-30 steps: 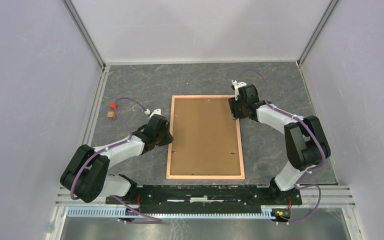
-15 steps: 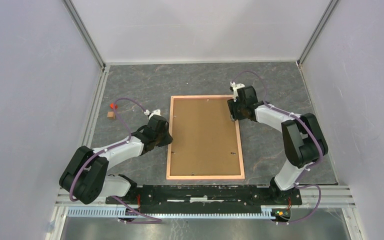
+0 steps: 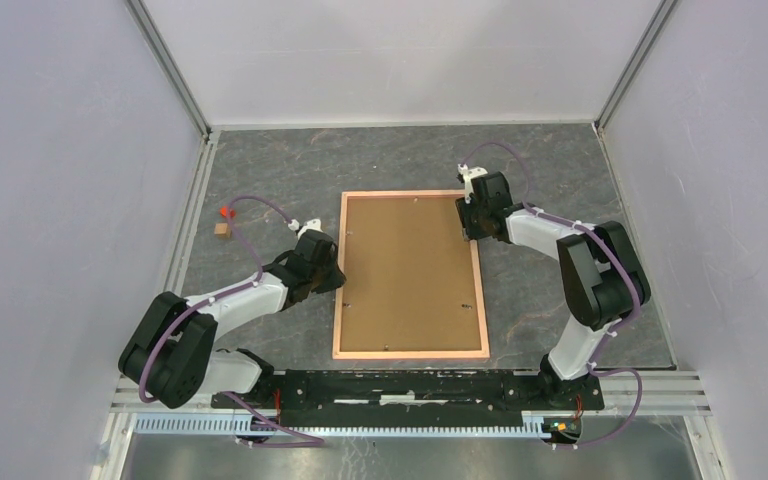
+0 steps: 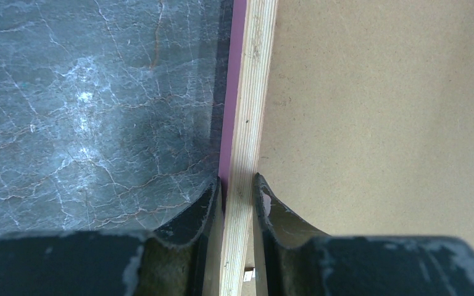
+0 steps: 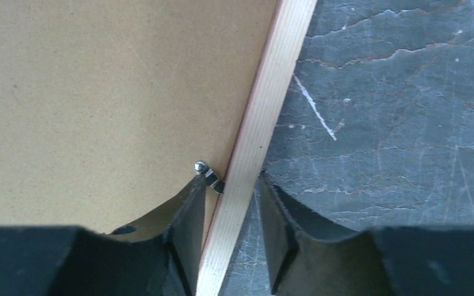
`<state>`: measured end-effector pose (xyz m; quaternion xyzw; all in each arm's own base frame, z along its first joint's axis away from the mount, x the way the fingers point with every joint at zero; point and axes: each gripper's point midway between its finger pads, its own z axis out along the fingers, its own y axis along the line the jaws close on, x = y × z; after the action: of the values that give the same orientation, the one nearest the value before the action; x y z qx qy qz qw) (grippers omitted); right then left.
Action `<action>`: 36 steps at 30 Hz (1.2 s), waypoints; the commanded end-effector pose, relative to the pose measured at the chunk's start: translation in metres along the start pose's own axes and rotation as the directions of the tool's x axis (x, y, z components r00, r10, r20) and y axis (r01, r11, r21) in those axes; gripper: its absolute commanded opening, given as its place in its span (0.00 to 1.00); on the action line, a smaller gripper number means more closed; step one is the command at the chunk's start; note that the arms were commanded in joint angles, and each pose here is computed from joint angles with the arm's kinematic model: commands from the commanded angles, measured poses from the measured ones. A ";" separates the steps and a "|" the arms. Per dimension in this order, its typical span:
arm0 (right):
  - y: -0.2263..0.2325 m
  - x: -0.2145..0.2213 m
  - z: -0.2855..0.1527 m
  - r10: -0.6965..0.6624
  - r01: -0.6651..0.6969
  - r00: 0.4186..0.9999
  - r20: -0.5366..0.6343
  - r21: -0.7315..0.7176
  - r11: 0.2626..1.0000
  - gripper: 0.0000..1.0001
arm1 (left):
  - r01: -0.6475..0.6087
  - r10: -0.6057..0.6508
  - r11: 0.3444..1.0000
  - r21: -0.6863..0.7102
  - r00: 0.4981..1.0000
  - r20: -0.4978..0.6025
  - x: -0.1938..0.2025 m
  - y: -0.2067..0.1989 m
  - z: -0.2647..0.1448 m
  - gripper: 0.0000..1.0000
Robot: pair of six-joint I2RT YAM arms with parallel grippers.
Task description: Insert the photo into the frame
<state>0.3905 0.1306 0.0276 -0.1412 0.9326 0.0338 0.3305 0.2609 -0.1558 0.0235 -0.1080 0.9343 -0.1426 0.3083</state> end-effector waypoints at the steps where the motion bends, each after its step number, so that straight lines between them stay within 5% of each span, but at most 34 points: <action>1: -0.007 -0.002 0.010 -0.013 0.013 1.000 0.014 0.043 0.999 0.36 | 0.002 -0.008 0.995 -0.103 0.998 -0.061 0.021 0.026 0.001 0.02; 7: -0.006 -0.012 0.008 -0.015 0.014 0.999 0.036 0.035 0.999 0.15 | 0.002 -0.008 0.994 -0.107 0.998 -0.057 0.020 0.027 0.002 0.02; 10: -0.004 -0.021 0.005 -0.016 0.015 0.999 0.047 0.024 1.000 0.15 | 0.004 -0.010 0.994 -0.108 0.998 -0.055 0.019 0.026 0.002 0.02; 20: 0.026 0.006 -0.067 -0.061 0.060 0.998 -0.010 -0.047 0.997 0.76 | 0.108 -0.113 0.989 -0.103 0.992 -0.053 0.017 0.027 0.008 0.02; 29: 0.070 0.099 -0.113 -0.194 0.172 0.976 -0.102 -0.192 0.966 0.89 | 0.185 -0.194 0.974 -0.129 0.980 -0.053 0.011 0.035 0.017 0.02; 36: 0.065 0.116 -0.118 -0.164 0.143 0.980 -0.108 -0.180 0.973 0.90 | 0.173 -0.183 0.976 -0.135 0.981 -0.065 0.011 0.036 0.015 0.02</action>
<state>0.2136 0.1464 0.0394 -0.2572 0.9320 0.0748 0.2440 0.2745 -0.1539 0.0220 -0.1586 0.9283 -0.1725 0.2887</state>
